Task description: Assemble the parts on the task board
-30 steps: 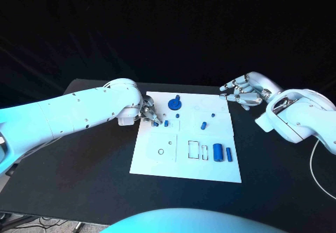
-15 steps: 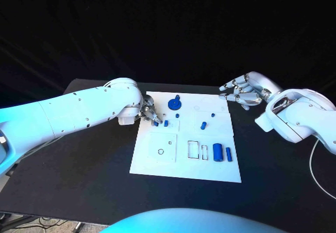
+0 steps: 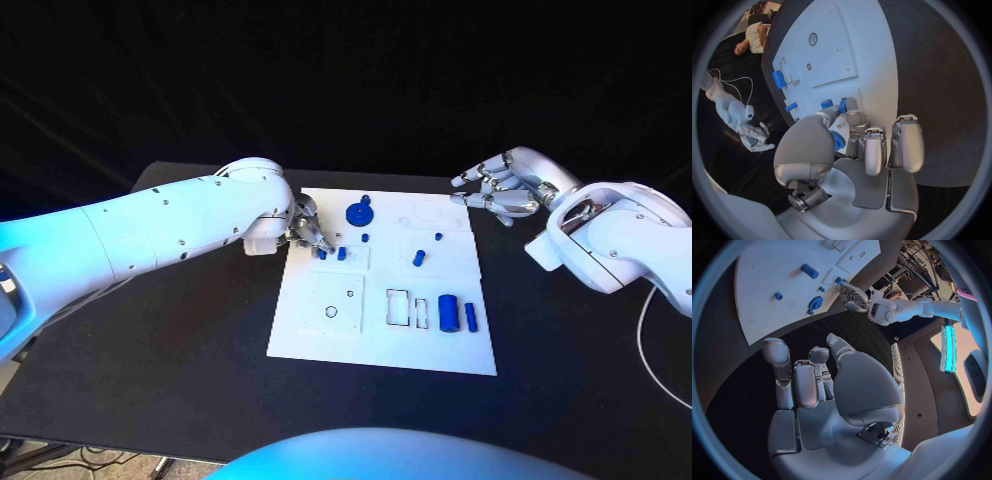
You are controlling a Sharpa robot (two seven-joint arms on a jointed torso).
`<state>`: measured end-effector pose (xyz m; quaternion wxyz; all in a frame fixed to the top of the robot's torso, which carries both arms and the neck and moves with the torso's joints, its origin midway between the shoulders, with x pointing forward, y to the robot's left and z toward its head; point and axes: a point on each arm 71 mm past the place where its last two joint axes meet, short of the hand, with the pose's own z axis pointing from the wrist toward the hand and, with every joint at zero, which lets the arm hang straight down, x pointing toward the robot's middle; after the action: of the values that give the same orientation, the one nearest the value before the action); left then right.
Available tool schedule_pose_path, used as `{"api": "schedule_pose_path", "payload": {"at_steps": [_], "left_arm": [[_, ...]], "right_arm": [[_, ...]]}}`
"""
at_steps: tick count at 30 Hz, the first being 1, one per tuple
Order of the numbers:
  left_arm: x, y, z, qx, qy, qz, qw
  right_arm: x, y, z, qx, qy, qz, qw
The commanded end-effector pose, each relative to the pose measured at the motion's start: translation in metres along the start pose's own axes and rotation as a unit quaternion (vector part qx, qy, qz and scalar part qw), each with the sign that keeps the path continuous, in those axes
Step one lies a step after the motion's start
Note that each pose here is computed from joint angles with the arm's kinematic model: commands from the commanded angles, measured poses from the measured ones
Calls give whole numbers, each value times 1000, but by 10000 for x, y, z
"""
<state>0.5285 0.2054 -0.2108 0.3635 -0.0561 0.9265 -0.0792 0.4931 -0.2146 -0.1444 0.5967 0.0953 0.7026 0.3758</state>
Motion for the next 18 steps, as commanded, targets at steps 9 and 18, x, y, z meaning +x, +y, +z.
{"api": "schedule_pose_path", "payload": {"at_steps": [9, 18], "left_arm": [[38, 71, 34, -21, 6, 10, 1000], [2, 99, 5, -19, -20, -8, 1000]], "right_arm": [[13, 4, 0, -2, 7, -3, 1000], [12, 2, 1, -2, 7, -3, 1000]]}}
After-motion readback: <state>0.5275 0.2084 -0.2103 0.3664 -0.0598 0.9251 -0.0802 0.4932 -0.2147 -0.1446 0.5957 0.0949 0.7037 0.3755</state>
